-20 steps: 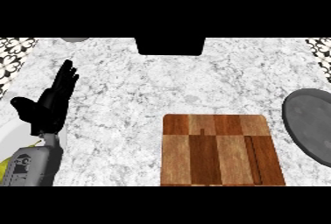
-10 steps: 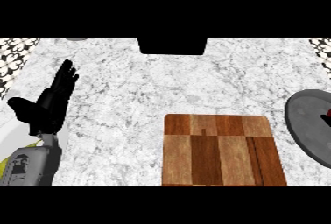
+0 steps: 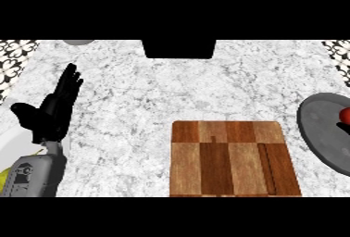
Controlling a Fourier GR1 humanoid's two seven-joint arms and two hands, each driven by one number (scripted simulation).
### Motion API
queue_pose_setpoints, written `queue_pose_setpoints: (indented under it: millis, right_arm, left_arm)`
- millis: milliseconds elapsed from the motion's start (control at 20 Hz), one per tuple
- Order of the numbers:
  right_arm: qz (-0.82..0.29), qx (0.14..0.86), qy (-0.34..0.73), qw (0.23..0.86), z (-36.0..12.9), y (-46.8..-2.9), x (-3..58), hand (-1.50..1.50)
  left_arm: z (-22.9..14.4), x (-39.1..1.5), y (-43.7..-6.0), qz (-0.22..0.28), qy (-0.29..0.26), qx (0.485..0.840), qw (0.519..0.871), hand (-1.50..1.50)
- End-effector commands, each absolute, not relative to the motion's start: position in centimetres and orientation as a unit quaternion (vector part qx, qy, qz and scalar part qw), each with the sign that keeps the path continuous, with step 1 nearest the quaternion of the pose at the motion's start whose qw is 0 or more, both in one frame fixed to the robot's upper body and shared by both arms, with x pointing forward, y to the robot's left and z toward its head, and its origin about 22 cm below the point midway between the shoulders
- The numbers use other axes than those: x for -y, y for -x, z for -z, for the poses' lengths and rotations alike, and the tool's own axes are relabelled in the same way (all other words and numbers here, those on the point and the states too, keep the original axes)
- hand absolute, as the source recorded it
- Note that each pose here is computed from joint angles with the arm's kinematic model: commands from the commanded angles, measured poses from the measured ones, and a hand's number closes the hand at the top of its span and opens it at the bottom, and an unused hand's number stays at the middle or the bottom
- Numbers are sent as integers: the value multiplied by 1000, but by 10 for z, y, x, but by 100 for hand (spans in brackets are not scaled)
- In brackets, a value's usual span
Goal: Pick the tomato from the cutting board and place it in the pan
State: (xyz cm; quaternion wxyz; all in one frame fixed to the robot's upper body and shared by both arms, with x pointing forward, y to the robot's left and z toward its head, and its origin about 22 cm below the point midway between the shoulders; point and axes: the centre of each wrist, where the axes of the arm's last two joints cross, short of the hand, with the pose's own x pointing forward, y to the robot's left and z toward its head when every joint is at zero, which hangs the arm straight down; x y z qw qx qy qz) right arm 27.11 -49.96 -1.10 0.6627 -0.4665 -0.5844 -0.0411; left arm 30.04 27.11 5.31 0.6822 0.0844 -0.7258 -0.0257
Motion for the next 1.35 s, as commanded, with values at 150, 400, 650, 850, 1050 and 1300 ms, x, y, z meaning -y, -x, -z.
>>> queue_pose_setpoints:
  millis: [150,400,650,850,1050,1300]
  right_arm:
    - [131,645,410,632,22,-236,516,-150]
    - [115,695,331,628,31,-183,533,-150]
    - [106,719,311,613,25,-125,545,-150]
    - [104,710,323,617,19,-76,539,-150]
    - [106,709,316,621,8,-32,517,-150]
    - [89,693,347,625,-29,-17,471,-150]
  left_arm:
    - [-58,-281,-298,23,-99,720,687,0]
    - [-49,-276,-295,7,-105,710,696,0]
    - [-58,-290,-288,15,-114,714,690,0]
    - [-51,-294,-284,8,-116,714,690,0]
    - [-51,-283,-281,11,-110,719,686,0]
    - [-49,-291,-289,17,-104,721,684,0]
